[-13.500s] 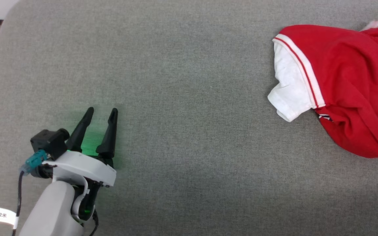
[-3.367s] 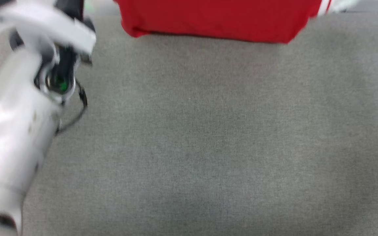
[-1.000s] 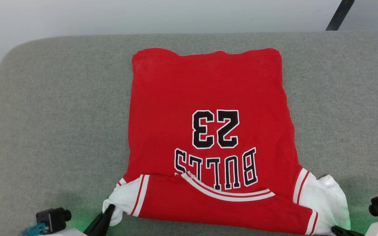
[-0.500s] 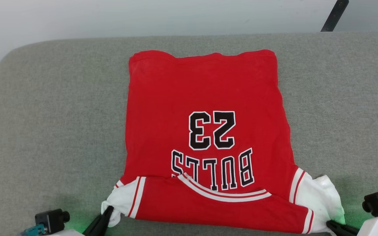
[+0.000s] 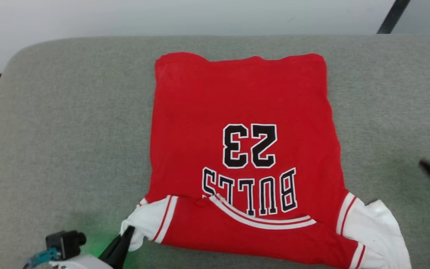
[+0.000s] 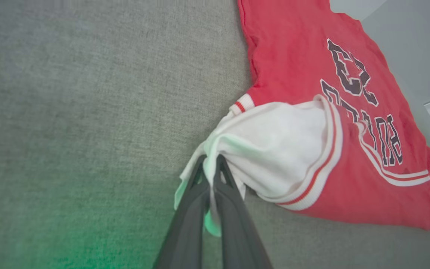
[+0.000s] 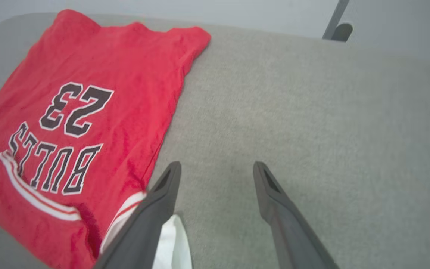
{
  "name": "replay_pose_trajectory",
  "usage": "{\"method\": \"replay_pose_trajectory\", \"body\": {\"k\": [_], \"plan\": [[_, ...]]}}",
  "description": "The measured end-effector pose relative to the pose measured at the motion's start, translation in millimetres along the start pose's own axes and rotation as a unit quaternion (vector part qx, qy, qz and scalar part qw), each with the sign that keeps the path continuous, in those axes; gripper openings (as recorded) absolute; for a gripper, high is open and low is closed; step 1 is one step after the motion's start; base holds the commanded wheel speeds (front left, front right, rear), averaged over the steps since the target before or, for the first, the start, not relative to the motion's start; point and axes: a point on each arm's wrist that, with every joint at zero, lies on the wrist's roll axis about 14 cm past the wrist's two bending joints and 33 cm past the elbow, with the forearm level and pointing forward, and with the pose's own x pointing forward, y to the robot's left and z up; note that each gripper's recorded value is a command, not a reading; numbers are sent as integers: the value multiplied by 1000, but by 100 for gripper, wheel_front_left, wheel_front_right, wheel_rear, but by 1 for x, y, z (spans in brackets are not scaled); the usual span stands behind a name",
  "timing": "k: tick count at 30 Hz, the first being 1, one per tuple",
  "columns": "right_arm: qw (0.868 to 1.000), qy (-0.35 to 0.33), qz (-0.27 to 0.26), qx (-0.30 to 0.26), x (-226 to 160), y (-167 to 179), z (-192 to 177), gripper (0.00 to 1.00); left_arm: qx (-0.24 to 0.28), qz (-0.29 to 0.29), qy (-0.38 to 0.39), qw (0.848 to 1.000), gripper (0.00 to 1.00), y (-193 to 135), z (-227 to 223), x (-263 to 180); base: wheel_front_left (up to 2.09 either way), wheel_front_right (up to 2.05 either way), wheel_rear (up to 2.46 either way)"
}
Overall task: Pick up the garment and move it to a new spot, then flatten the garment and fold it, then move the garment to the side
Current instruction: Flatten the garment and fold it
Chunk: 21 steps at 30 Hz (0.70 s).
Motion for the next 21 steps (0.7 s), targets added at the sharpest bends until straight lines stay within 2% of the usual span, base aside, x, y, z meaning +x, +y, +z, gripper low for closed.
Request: {"method": "replay_pose_trajectory", "body": {"k": [2, 10, 17, 21], "plan": [[999, -16, -14, -24, 9, -6, 21, 100, 1, -5, -7, 1000, 0, -4, 5, 1, 0, 0, 0], [999, -39, -2, -24, 93, 8, 76, 100, 7, -19, -21, 1000, 0, -16, 22, 8, 0, 0, 0], [999, 14, -11, -38, 167, 12, 87, 100, 6, -14, -19, 1000, 0, -16, 21, 9, 0, 0, 0], [997, 59, -21, -41, 199, 10, 77, 100, 0, -4, -24, 1000, 0, -11, 23, 8, 0, 0, 0]]}}
